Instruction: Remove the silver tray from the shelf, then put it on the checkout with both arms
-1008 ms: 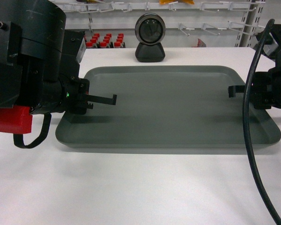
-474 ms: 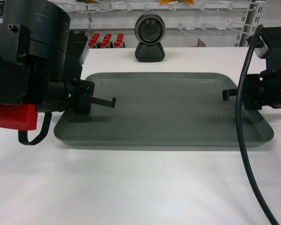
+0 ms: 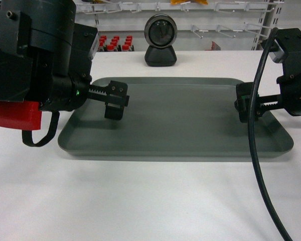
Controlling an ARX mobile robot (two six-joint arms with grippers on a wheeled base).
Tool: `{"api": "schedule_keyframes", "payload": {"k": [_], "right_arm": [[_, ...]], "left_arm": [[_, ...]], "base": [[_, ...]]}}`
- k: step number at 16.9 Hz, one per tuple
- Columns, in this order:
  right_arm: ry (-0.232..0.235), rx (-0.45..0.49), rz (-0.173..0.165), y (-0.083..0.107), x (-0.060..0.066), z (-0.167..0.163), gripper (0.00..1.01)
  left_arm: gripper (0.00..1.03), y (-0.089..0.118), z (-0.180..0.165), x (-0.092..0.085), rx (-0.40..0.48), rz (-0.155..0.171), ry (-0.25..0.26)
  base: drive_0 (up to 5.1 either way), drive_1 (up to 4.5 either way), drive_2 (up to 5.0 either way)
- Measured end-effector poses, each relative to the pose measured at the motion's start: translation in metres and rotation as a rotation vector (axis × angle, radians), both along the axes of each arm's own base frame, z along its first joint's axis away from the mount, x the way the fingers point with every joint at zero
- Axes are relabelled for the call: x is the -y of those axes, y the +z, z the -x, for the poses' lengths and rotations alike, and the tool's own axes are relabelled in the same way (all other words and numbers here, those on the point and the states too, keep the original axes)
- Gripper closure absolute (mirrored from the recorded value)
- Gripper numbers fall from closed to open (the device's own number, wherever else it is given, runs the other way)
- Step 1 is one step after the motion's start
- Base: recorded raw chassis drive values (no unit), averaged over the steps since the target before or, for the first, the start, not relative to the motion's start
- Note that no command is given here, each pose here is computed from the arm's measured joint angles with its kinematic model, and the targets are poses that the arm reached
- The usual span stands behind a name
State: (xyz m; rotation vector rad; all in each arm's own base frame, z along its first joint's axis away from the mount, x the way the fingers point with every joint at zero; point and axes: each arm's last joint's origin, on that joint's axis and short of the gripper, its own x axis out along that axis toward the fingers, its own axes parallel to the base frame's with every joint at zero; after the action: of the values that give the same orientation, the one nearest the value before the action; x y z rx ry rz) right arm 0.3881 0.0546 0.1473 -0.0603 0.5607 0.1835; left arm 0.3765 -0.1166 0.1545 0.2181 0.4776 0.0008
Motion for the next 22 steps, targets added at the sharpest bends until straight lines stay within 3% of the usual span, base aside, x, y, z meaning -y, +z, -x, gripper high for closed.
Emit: {"api": "schedule_keyframes", "payload": {"k": [4, 8, 9, 12, 14, 17, 19, 20, 22], "right_arm": [[-0.011, 0.086, -0.065, 0.031, 0.003, 0.007, 0.03], [-0.021, 0.289, -0.117, 0.070, 0.015, 0.027, 0.03], [-0.022, 0.352, -0.147, 0.084, 0.020, 0.040, 0.03], [-0.013, 0.485, -0.237, 0.111, 0.019, 0.079, 0.03], [-0.028, 0.493, -0.260, 0.111, 0.015, 0.096, 0.03], [-0.058, 0.483, -0.285, 0.107, 0.012, 0.110, 0.03], [-0.088, 0.522, -0.278, 0.112, 0.013, 0.114, 0.05], [-0.160, 0.562, -0.205, 0.109, 0.017, 0.123, 0.16], [-0.193, 0.531, -0.095, 0.088, 0.030, 0.153, 0.39]], "left_arm": [[0.05, 0.041, 0.009, 0.005, 0.089, 0.124, -0.039], [0.05, 0.096, 0.031, -0.001, 0.238, 0.245, -0.065], [0.05, 0.112, 0.046, -0.009, 0.285, 0.286, -0.057], [0.05, 0.130, 0.081, -0.040, 0.345, 0.298, 0.006], [0.05, 0.139, 0.097, -0.054, 0.398, 0.313, 0.049], [0.05, 0.136, 0.116, -0.058, 0.427, 0.313, 0.066], [0.05, 0.126, 0.119, -0.057, 0.392, 0.302, 0.069], [0.07, 0.124, 0.121, -0.058, 0.419, 0.288, 0.054], [0.30, 0.111, 0.144, -0.079, 0.498, 0.259, 0.009]], "base": [[0.0, 0.00, 0.0], [0.0, 0.00, 0.0], [0.0, 0.00, 0.0], [0.0, 0.00, 0.0], [0.0, 0.00, 0.0], [0.0, 0.00, 0.0], [0.0, 0.00, 0.0], [0.0, 0.00, 0.0], [0.0, 0.00, 0.0]]}}
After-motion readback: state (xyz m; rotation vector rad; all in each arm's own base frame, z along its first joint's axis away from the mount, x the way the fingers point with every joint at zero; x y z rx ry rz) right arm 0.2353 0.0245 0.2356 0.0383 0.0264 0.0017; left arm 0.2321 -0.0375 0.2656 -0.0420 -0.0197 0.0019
